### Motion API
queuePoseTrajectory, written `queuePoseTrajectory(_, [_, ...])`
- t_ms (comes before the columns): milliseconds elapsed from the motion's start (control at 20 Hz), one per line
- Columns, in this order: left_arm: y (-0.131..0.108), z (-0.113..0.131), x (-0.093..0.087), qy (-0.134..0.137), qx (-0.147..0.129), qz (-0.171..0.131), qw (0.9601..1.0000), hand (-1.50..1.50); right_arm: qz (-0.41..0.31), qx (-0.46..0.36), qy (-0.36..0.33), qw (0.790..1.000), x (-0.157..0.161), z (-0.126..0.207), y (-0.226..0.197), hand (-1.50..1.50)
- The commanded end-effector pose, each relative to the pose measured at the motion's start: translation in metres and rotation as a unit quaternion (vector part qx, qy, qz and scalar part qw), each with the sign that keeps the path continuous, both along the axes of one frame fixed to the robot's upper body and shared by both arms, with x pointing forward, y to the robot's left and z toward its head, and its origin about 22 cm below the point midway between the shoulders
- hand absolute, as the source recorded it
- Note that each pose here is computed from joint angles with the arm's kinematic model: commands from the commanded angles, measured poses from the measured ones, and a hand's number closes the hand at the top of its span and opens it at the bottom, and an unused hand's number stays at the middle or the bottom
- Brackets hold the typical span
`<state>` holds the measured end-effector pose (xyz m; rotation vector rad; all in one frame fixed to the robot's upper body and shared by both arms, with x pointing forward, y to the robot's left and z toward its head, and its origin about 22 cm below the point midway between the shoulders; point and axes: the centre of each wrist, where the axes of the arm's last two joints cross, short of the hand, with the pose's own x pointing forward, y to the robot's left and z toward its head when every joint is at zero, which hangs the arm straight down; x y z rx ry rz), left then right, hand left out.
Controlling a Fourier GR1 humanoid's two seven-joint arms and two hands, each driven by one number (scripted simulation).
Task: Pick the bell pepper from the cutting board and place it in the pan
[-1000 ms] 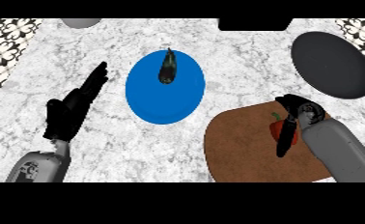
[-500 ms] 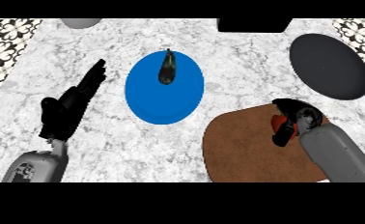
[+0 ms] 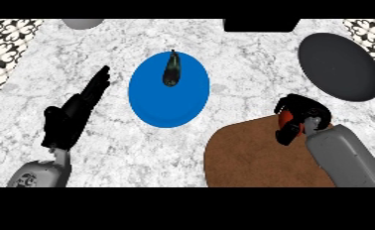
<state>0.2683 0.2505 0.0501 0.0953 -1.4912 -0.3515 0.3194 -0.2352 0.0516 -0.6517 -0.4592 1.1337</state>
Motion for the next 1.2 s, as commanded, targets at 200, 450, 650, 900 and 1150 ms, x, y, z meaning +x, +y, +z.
queuePoseTrajectory(200, [-0.007, -0.001, 0.004, -0.006, 0.0, 0.005, 1.0, 0.0, -0.004, 0.049, -0.311, 0.949, -0.004, 0.059, 0.065, 1.5])
queuePoseTrajectory(450, [0.012, -0.003, -0.003, 0.002, 0.003, 0.006, 1.0, 0.0, -0.004, -0.003, -0.468, 0.884, -0.025, 0.08, 0.092, 1.5])
queuePoseTrajectory(650, [-0.005, 0.002, 0.002, -0.002, -0.001, 0.008, 1.0, 0.0, -0.019, 0.004, -0.519, 0.855, -0.048, 0.089, 0.093, 1.5])
queuePoseTrajectory(900, [-0.002, 0.019, 0.004, -0.004, 0.002, -0.002, 1.0, 0.0, -0.074, 0.003, -0.549, 0.833, -0.036, 0.065, 0.089, 1.5])
queuePoseTrajectory(1150, [0.001, 0.005, -0.012, 0.001, -0.001, 0.002, 1.0, 0.0, -0.134, 0.041, -0.572, 0.808, -0.018, 0.065, 0.023, 1.5])
